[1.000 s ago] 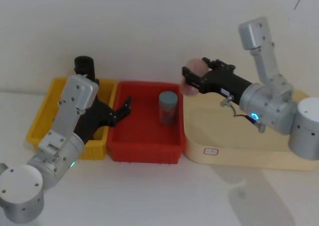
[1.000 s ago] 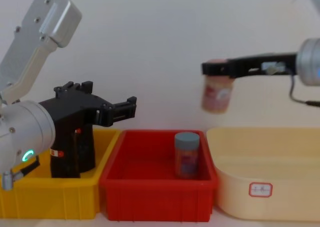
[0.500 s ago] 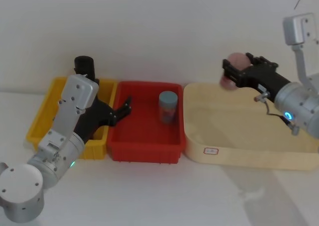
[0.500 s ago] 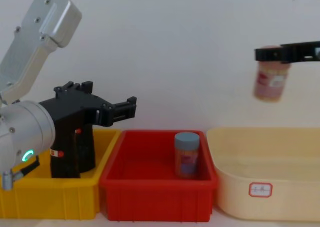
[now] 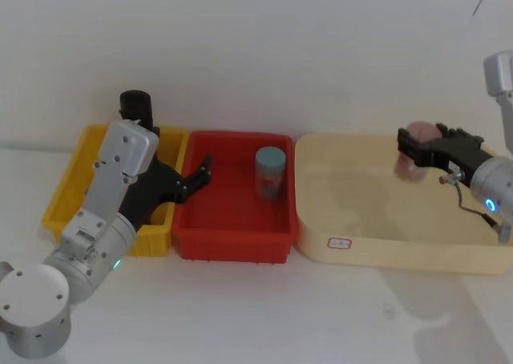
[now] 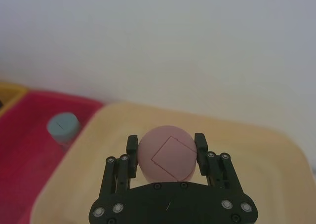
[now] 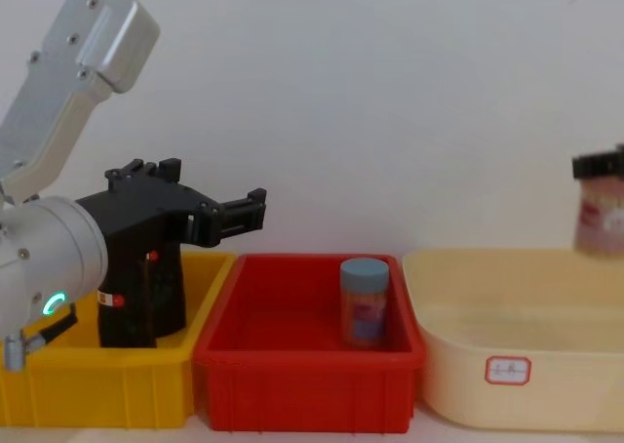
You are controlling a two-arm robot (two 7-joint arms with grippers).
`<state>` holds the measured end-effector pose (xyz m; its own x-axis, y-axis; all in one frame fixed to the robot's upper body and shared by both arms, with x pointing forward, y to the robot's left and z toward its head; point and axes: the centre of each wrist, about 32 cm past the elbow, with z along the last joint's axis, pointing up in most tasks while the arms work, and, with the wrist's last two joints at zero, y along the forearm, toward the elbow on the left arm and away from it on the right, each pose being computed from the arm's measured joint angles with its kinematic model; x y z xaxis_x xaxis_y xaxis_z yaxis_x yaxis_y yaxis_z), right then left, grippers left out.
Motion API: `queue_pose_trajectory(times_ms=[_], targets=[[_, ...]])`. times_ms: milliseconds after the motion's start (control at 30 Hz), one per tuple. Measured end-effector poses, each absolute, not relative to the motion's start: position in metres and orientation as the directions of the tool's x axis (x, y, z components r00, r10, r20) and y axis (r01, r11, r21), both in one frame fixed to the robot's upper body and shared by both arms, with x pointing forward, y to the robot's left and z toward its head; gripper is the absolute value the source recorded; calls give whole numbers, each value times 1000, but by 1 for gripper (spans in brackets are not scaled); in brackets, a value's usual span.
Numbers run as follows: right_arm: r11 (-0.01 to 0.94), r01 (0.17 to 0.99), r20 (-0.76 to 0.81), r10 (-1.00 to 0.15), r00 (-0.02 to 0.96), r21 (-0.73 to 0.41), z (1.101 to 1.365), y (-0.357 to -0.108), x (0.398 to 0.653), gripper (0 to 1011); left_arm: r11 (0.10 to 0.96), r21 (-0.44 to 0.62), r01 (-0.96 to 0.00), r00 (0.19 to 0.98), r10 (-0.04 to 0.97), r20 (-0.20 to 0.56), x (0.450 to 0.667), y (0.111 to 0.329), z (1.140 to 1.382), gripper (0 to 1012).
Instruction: Pick up the garbage bag with the one hand and transfer it to the other hand.
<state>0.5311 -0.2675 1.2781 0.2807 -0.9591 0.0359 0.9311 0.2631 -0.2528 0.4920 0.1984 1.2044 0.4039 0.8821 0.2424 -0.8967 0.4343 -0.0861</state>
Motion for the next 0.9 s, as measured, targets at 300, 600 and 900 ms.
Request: queue_pose_trajectory(times_ms=[300, 600, 900], targets=[[218, 909, 4, -972, 235, -354, 1261, -274, 543, 665, 434, -86, -897, 404, 882, 242, 492, 198, 1204, 1002], [211, 900, -10, -975, 224, -381, 1249, -275, 551, 667, 434, -86, -897, 404, 882, 242, 492, 198, 1204, 1001], [215, 899, -17, -974, 226, -381, 1245, -274, 554, 928, 434, -86, -897, 404, 882, 242, 492, 198, 1204, 1001]])
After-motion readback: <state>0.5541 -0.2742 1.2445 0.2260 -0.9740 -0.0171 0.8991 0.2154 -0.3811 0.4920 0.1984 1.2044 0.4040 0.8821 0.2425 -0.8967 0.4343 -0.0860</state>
